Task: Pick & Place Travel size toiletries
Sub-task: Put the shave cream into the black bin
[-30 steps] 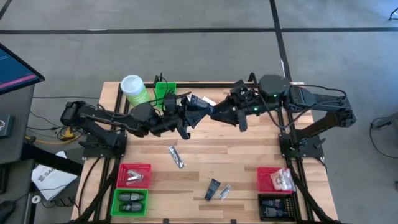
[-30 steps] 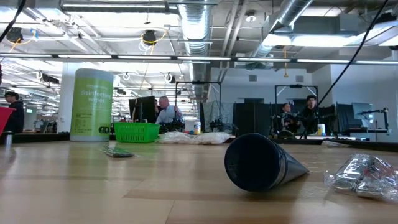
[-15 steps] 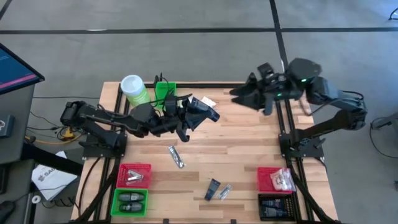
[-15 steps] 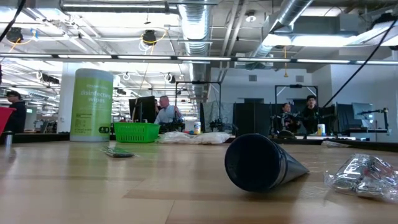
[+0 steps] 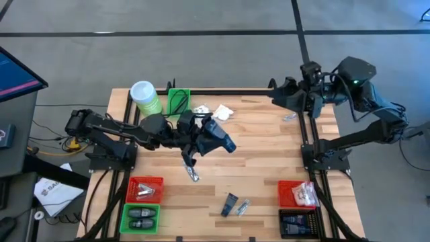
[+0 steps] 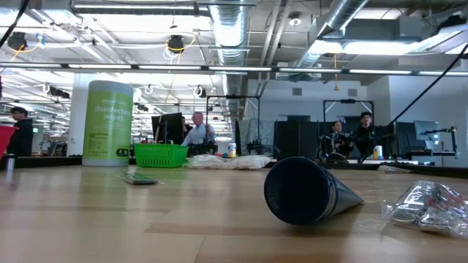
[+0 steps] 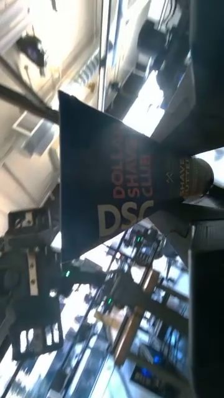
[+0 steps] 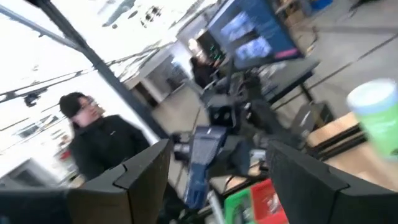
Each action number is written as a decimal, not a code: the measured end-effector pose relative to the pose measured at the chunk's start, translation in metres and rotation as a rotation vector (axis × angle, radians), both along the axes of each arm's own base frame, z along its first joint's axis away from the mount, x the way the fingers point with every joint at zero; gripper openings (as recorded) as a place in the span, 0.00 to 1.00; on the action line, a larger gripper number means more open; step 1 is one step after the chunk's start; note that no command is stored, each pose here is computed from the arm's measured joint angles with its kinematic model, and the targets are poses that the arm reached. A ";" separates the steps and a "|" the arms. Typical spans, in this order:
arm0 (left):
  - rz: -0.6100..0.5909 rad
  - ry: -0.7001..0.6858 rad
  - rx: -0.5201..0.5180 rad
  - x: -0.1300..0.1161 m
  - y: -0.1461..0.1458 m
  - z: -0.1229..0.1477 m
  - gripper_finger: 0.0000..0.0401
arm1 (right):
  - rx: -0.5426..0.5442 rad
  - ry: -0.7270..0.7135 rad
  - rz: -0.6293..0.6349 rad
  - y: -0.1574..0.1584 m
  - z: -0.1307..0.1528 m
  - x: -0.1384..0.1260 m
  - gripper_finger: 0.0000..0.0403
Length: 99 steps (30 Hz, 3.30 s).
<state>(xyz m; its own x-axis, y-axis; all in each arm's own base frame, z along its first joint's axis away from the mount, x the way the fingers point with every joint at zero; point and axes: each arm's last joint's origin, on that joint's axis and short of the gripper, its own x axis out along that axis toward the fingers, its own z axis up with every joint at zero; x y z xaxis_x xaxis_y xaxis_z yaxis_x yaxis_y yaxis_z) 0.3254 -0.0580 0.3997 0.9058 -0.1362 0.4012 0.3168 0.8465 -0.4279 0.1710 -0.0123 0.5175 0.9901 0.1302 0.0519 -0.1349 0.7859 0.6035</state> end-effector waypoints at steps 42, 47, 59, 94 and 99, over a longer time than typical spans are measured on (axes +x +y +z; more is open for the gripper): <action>-0.778 0.050 0.022 -0.030 -0.085 -0.002 0.26 | 0.025 0.192 0.844 0.057 -0.016 0.209 0.63; -0.789 0.142 0.024 -0.029 -0.089 -0.010 0.26 | 0.046 0.327 0.904 0.066 -0.038 0.215 0.63; -0.636 0.362 0.009 -0.018 -0.081 -0.030 0.26 | -0.105 0.794 0.803 0.084 -0.063 0.159 0.63; -0.031 0.340 -0.024 0.047 -0.086 -0.079 0.26 | -0.239 0.791 0.026 0.187 -0.024 0.016 0.63; -0.024 0.328 -0.011 0.044 -0.085 -0.074 0.26 | -0.075 0.795 -0.072 0.189 -0.028 0.019 0.63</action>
<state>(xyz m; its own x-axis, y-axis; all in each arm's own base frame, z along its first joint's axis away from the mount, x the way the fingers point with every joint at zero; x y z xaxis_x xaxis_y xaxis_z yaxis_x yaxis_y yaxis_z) 0.3689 -0.1435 0.3258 0.9836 -0.1565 0.0900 0.1804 0.8352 -0.5195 0.1901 0.1766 0.4897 0.7334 0.0401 -0.6787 0.3655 0.8185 0.4433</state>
